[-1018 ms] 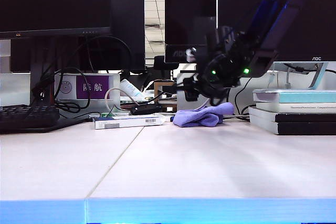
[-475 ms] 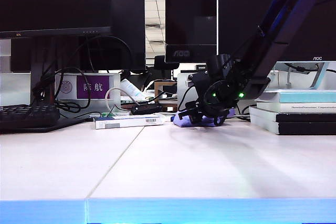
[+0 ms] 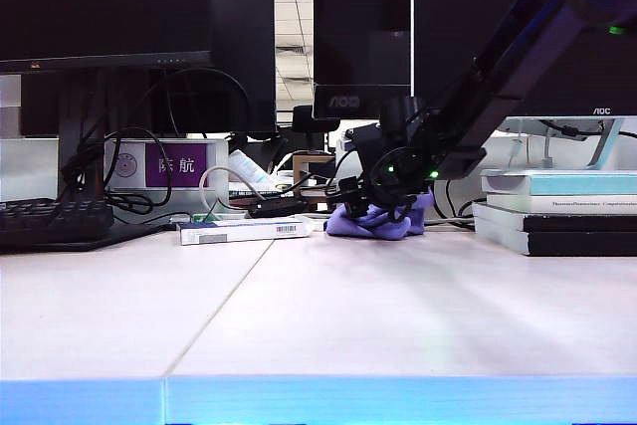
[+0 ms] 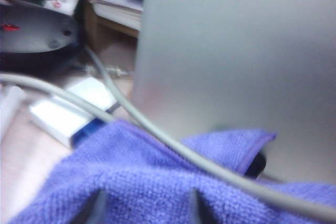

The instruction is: Wipe the table from front to back using the rag.

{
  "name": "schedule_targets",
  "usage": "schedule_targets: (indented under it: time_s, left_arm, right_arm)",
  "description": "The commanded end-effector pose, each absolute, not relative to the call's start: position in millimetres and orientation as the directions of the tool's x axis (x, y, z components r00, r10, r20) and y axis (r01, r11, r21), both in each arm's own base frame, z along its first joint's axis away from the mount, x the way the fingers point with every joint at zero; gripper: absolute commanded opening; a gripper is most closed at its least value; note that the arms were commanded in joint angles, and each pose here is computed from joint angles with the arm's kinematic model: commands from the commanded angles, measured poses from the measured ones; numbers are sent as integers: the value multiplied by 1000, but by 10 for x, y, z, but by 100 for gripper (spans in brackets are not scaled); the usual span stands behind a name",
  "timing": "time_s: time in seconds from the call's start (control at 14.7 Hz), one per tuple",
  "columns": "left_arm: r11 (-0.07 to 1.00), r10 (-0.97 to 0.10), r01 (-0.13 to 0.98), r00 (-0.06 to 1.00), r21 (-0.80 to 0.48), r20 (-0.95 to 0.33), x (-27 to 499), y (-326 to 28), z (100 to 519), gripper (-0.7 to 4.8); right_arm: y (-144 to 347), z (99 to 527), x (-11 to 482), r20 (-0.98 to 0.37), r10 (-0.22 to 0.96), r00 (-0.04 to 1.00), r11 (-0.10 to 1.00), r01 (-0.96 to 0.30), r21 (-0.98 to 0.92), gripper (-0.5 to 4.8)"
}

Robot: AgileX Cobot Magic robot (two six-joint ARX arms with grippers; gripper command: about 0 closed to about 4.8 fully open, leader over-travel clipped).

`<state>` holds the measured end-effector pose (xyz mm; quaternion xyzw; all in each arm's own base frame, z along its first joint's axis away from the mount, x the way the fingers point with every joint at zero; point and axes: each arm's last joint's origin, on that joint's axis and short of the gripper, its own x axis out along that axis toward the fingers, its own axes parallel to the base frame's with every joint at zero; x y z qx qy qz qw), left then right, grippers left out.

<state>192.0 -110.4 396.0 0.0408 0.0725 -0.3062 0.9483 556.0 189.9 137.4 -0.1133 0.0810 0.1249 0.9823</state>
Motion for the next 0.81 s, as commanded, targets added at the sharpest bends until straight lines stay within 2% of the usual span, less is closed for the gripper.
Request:
schedule_targets:
  time_s: [0.07, 0.14, 0.2, 0.41, 0.81]
  left_arm:
    - [804, -584, 593, 799, 32, -144, 1908, -1104, 3994, -5]
    - [805, -583, 593, 799, 31, -144, 1908, -1104, 3995, -5]
    - [805, -584, 593, 799, 31, -145, 1908, -1104, 3994, -5]
    - [797, -594, 603, 791, 29, -144, 1906, -1107, 3995, -5]
    - [796, -596, 605, 791, 29, -143, 1904, -1107, 3996, -5]
  right_arm:
    - [1905, 1230, 5624, -274, 197, 941, 944, -258, -208, 117]
    - [1901, 1195, 5635, -285, 179, 942, 947, -244, -210, 27]
    - [1888, 1169, 5640, -299, 173, 938, 949, -240, -203, -6]
    - [1830, 1135, 5652, -322, 162, 933, 971, -209, -117, -6]
    - [1859, 1106, 5555, -483, 149, 863, 961, -242, -135, -6]
